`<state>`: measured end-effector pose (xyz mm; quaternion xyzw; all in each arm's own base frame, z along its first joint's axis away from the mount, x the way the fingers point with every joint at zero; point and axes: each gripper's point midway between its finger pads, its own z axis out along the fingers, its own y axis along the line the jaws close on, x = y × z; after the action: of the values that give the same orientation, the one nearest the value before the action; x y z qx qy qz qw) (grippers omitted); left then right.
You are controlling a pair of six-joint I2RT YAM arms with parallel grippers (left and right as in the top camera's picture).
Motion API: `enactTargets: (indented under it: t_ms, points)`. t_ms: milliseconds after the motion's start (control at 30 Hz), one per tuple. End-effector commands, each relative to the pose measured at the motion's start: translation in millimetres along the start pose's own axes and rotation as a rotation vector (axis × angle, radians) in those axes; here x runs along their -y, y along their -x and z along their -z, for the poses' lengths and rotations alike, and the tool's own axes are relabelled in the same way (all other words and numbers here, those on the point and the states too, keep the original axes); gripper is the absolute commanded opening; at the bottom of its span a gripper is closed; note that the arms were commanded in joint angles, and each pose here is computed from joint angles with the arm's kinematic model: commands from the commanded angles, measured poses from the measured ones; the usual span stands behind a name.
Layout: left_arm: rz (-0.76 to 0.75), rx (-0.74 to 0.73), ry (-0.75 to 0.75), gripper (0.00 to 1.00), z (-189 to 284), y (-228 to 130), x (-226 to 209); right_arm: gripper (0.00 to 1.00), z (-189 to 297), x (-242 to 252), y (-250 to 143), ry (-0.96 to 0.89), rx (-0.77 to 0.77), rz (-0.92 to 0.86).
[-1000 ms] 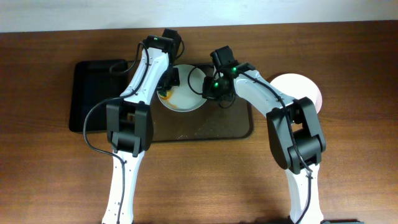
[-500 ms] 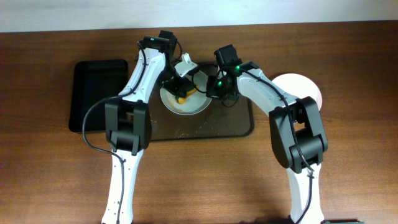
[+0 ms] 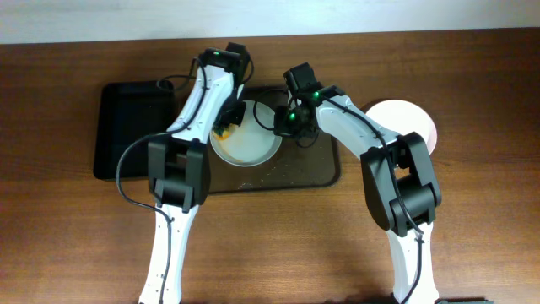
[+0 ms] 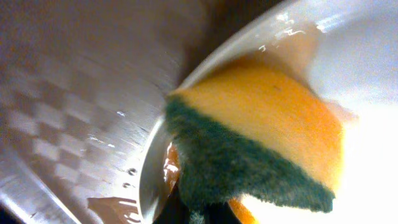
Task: Clean dirty plates on tray and stack at the side
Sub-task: 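Hold the last plate with the right gripper and scrub it with the sponge, then lift the last plate with the right gripper and stack it on the pile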
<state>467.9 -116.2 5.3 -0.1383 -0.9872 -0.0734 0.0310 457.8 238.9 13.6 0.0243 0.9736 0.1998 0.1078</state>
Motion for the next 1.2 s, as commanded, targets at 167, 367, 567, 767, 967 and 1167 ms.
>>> enactTargets:
  t_ms: [167, 367, 567, 767, 967, 1167]
  points:
    - [-0.396, -0.053, -0.552, 0.01, -31, -25, 87, 0.04, -8, 10, -3, -0.027, -0.012, -0.006]
    - [0.005, 0.066, -0.363, 0.01, -50, 28, 32, 0.04, -8, 10, -3, -0.028, -0.012, -0.006]
    - [0.398, -0.046, 0.273, 0.01, -54, -10, -71, 0.04, -8, 10, -3, -0.027, -0.012, -0.005]
    - [-0.084, -0.203, 0.080, 0.00, -51, -35, -12, 0.04, -8, 10, -3, -0.027, -0.012, -0.006]
    - [-0.273, -0.099, -0.264, 0.00, -49, -19, 51, 0.04, -8, 11, -3, -0.028, -0.012, -0.006]
    - [-0.275, -0.066, -0.351, 0.00, -39, -13, 63, 0.04, -8, 10, -3, -0.028, -0.013, -0.006]
